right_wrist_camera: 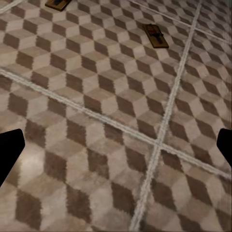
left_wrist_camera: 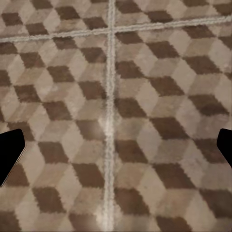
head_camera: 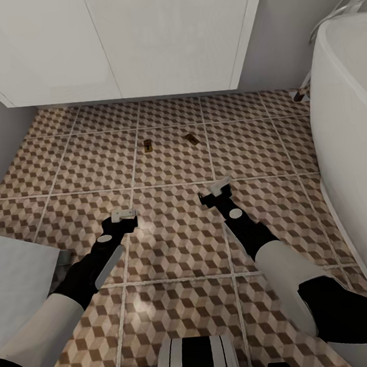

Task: Take the four mousetraps from the cabinet in the bathroom and place them on the bathroom floor. Make sure all four end up on the same floor surface, and ensure that at least two of them are either under or directly next to the same bathroom sink.

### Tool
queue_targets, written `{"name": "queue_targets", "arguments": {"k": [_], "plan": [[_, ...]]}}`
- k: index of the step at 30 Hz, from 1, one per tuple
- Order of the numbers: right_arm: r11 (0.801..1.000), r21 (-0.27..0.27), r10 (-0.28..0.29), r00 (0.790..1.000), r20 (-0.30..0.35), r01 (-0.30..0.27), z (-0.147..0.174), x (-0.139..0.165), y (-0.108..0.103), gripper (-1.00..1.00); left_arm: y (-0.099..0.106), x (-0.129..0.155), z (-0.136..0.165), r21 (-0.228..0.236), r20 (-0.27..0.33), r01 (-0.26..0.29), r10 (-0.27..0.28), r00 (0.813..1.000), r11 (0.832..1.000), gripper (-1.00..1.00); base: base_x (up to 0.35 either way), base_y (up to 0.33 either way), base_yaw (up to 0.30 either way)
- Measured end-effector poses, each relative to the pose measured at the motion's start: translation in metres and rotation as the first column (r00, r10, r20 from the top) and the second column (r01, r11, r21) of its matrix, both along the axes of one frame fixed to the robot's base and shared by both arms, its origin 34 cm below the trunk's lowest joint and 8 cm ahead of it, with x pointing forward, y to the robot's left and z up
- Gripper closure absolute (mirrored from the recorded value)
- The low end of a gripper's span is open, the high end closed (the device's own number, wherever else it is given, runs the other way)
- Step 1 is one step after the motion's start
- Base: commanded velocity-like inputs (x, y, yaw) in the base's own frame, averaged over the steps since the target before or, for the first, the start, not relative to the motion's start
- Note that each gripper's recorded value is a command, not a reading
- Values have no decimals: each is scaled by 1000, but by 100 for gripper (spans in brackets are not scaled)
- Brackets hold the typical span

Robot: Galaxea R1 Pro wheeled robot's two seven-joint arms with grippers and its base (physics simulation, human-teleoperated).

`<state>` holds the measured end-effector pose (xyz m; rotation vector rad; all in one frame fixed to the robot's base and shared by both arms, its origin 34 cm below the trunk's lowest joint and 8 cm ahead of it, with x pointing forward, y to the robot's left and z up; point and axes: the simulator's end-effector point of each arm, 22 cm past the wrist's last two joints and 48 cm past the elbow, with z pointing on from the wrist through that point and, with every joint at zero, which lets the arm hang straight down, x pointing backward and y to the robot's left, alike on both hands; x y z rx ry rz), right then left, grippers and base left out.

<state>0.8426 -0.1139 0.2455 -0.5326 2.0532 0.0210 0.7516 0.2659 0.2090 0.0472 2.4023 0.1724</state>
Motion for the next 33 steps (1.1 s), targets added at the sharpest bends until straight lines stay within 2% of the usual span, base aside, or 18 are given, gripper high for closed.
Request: {"name": "queue_targets", "arguments": {"k": [4, 18, 26, 33], "plan": [[1000, -13, -6, 1000, 13, 6, 7, 0, -13, -100, 1, -2, 9, 0, 12, 2, -2, 1000, 1000, -100, 0, 0, 0], [998, -61, -18, 1000, 17, 19, -3, -47, -66, -100, 4, -25, 25, 2, 13, 4, -4, 1000, 1000, -100, 0, 0, 0], [997, -71, -19, 1000, 5, 19, -9, -78, -81, -100, 7, -48, 24, 4, 0, -2, 2, 1000, 1000, -100, 0, 0, 0], [998, -67, -12, 1000, -4, 12, -12, -105, -83, -100, 9, -56, 34, -10, 67, -17, 18, 998, 1000, -100, 0, 0, 0]]}}
